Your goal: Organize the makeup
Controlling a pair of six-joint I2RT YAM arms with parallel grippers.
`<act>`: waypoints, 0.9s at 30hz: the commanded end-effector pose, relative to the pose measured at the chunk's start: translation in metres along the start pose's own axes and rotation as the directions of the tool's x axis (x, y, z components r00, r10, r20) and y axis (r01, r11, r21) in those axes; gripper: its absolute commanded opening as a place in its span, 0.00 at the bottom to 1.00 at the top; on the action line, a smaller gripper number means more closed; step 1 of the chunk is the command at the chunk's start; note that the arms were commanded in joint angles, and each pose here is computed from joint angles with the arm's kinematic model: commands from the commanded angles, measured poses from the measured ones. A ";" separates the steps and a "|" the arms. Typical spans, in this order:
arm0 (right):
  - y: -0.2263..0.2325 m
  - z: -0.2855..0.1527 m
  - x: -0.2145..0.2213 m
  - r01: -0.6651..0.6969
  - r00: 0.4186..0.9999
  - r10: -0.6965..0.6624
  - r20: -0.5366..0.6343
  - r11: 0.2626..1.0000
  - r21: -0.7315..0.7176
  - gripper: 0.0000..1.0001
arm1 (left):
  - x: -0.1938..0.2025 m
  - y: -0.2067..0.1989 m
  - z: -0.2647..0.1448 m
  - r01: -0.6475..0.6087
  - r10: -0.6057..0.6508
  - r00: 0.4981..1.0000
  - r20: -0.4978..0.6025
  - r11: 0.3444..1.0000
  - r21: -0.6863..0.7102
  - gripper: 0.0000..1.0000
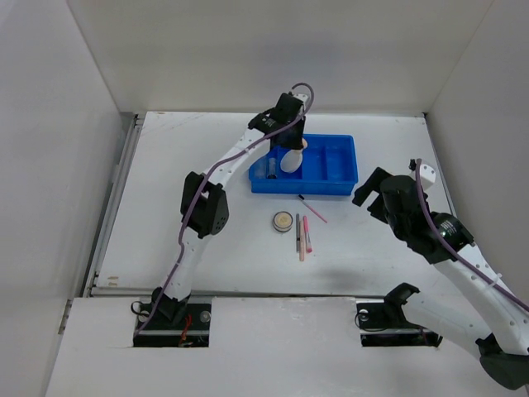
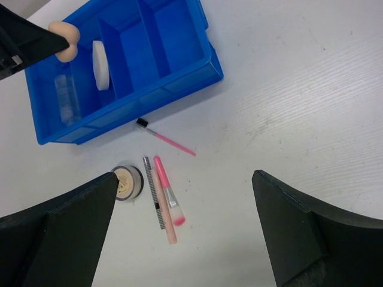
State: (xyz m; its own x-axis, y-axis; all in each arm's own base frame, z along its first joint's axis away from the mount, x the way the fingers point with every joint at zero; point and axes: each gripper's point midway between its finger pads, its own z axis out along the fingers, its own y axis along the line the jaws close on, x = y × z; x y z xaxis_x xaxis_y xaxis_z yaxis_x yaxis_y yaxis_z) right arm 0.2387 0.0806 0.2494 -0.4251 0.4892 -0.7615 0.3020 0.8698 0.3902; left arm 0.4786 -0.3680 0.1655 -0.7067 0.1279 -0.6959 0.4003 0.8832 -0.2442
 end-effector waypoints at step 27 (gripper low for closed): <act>0.072 0.049 0.065 0.159 0.955 -0.219 -0.201 0.947 -0.279 0.92 | -0.023 0.025 -0.083 0.085 -0.078 0.993 0.089 0.993 -0.084 0.76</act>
State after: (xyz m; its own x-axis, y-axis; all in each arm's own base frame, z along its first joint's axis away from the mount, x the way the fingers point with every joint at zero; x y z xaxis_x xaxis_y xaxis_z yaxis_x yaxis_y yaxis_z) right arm 0.2551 0.1296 0.2120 -0.5946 0.3607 -0.7186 0.1322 0.9254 0.3551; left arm 0.4777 -0.3329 0.1452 -0.7579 0.0803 -0.6475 0.2869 0.9323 -0.2202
